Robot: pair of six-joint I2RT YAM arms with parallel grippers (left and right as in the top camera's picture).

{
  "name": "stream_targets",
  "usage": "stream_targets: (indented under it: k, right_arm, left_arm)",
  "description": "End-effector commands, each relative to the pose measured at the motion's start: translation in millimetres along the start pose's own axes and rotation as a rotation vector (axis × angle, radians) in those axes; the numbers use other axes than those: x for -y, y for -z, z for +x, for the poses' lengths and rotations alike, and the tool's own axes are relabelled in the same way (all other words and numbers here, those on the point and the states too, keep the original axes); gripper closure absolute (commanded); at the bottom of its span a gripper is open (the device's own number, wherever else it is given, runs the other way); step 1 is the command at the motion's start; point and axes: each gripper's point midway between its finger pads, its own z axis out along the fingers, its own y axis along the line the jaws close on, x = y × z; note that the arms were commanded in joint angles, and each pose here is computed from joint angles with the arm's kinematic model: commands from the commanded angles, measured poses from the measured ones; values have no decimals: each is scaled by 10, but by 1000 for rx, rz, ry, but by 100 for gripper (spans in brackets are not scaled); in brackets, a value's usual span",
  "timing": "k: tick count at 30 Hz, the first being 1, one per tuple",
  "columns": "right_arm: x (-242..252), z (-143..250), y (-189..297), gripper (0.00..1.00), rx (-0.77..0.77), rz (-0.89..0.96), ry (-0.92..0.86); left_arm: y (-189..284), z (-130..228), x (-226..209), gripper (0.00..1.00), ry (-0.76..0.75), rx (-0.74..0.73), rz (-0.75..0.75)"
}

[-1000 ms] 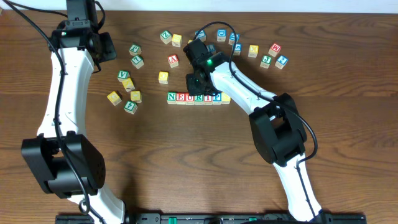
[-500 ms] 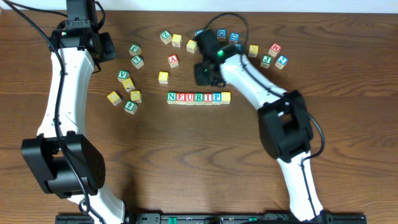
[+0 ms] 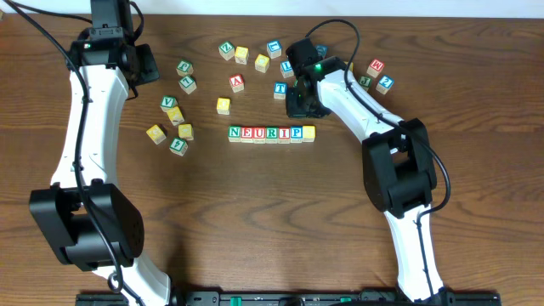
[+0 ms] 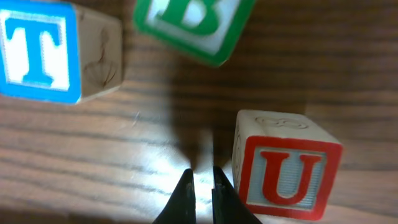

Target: Spell out NEURIPS

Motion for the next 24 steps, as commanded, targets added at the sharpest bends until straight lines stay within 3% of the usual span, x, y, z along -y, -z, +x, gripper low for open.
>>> stream_targets:
  k: [1,10,24]
  right_arm:
    - [316,-94,-43,94,22,82,-45]
    - [660,-359,-28,95,78,72,-111]
    - [145,-559,249,94,115,-116,-29]
  left_arm:
    - [-23,-25,-21,56,-16,1,-14]
    - [-23,-25,-21,56,-16,1,-14]
    - [-23,-25,-21,55,-16,1,-14]
